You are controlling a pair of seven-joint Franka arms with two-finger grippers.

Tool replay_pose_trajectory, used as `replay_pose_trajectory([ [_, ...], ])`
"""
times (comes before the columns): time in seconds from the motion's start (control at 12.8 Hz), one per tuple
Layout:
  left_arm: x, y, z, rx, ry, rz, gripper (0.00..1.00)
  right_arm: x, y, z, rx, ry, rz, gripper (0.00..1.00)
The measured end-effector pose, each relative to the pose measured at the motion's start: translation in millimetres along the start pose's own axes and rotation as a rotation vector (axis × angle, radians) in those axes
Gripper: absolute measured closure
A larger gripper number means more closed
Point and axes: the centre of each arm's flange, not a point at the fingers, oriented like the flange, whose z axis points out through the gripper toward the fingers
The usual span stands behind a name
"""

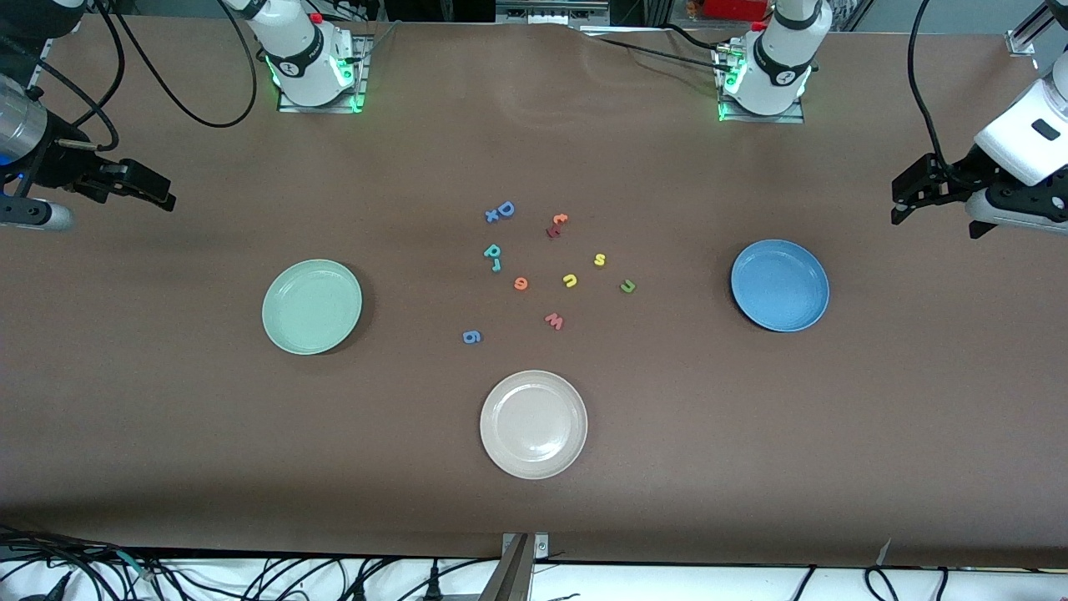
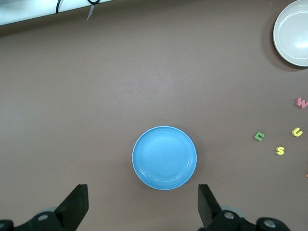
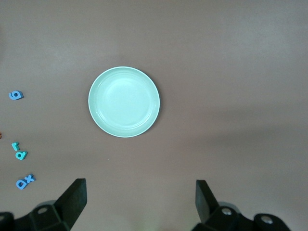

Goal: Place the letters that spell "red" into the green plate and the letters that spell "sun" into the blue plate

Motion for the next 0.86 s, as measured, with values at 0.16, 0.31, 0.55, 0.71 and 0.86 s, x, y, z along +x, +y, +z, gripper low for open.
replay_pose_trajectory([
  [0.16, 0.0, 0.0, 0.0, 0.000, 0.000, 0.000, 0.00, 0.1, 0.0, -0.7, 0.000, 0.002, -0.001, 0.00],
  [0.31, 0.0, 0.0, 0.0, 0.000, 0.000, 0.000, 0.00, 0.2, 0.0, -1.3, 0.000, 0.003, -0.005, 0.00],
  [0.55, 0.0, 0.0, 0.0, 0.000, 0.000, 0.000, 0.00, 0.1, 0.1, -1.8, -0.001, 0.004, -0.008, 0.00],
  [0.71, 0.0, 0.0, 0.0, 0.000, 0.000, 0.000, 0.00, 0.3, 0.3, -2.9, -0.004, 0.007, -0.010, 0.00],
  [0.86, 0.0, 0.0, 0.0, 0.000, 0.000, 0.000, 0.00, 0.4, -0.1, -4.2, -0.007, 0.010, -0.012, 0.00],
])
